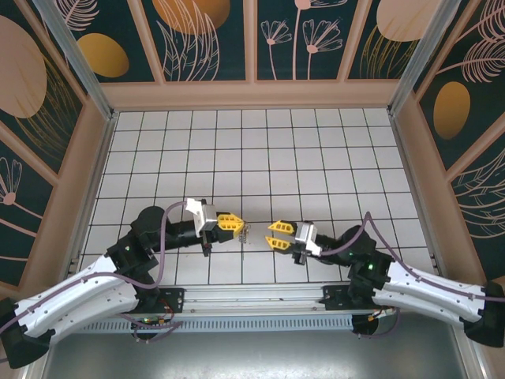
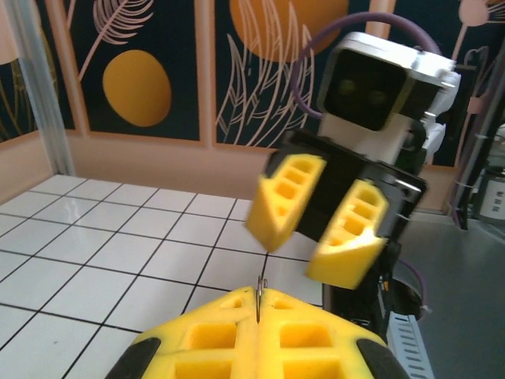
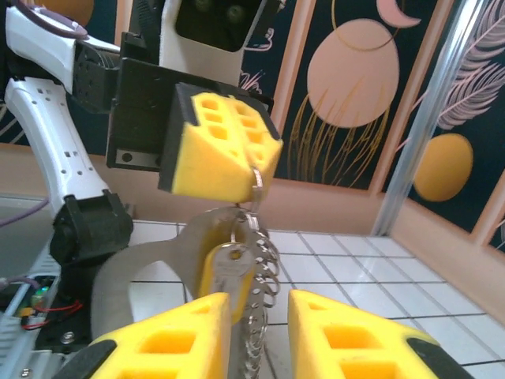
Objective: Put the keys on the keyring
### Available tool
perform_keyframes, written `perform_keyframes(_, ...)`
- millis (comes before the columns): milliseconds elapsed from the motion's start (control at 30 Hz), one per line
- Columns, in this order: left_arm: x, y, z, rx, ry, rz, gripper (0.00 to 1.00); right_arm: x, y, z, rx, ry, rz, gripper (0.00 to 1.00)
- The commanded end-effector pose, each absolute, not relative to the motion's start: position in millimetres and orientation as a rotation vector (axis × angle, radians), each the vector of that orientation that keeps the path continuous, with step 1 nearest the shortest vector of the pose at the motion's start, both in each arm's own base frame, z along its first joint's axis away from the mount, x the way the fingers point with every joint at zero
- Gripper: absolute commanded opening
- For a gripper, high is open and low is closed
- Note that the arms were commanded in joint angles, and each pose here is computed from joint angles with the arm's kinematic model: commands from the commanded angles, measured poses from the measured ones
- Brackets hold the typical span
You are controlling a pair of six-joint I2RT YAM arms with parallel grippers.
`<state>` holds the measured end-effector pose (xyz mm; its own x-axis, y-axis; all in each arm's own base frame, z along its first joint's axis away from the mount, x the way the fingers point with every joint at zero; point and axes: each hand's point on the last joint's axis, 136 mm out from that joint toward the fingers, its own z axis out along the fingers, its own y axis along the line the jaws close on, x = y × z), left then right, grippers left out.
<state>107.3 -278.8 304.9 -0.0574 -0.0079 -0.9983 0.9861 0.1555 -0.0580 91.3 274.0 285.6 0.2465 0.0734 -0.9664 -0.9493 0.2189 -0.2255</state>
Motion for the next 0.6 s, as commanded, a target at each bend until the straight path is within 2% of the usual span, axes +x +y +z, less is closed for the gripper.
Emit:
perform_keyframes(0, 93, -278, 321, 1.095, 1.199, -1.194, 0.00, 70, 279, 314, -1.140, 0.966, 1.128, 0.26)
perform_keyframes(300, 92, -279, 315, 1.113, 1.207, -1.197, 0.00, 55, 294, 318, -1.254, 0.900, 1.232, 0.25)
perform_keyframes(567, 93, -283, 310, 1.130, 1.224, -1.196, 0.00, 72, 298, 325, -1.172, 0.935, 1.186, 0.25)
